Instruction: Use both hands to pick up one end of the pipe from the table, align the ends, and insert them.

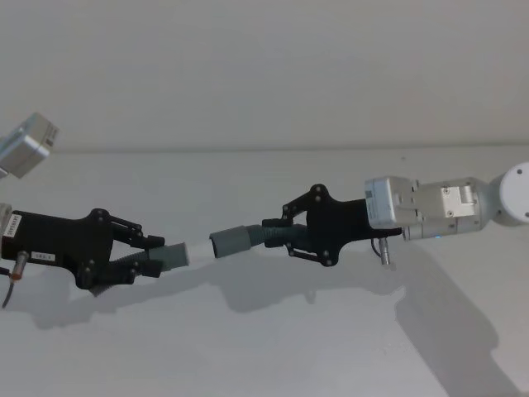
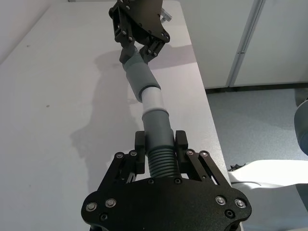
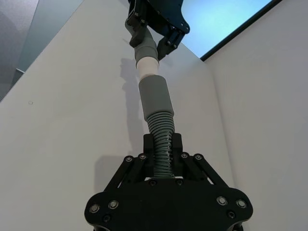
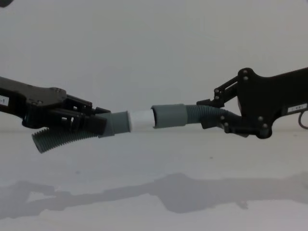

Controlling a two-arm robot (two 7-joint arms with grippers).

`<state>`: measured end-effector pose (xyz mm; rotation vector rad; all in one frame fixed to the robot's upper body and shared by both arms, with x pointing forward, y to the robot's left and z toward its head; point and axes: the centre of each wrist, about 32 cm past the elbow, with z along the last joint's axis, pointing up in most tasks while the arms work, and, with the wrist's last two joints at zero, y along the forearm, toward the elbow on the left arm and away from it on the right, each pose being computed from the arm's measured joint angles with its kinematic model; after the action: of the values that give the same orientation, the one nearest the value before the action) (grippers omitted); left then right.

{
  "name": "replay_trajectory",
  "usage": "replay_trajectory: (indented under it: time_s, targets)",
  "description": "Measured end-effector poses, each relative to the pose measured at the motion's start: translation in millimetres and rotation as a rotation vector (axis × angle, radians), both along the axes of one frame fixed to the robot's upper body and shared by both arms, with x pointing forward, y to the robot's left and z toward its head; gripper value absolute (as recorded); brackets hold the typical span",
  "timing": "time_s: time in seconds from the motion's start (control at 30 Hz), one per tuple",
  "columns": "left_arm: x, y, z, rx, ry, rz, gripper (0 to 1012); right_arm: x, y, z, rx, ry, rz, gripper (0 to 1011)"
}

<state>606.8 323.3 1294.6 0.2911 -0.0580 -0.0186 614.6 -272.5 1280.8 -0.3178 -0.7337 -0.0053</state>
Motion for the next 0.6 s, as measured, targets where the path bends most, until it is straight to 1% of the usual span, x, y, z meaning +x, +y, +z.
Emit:
replay_trajectory:
  time_s: [0.33, 0.6]
  targets:
    - [0.0, 0.0, 0.0, 0.000, 0.000, 0.000, 334, -1.2, -3.9, 3.8, -0.006, -0.001, 0.001, 185]
    - [0.0, 0.0, 0.0, 0.000, 0.000, 0.000, 334, -3.7, -2.2, 4.6, -0.006, 0.007, 0.011, 185]
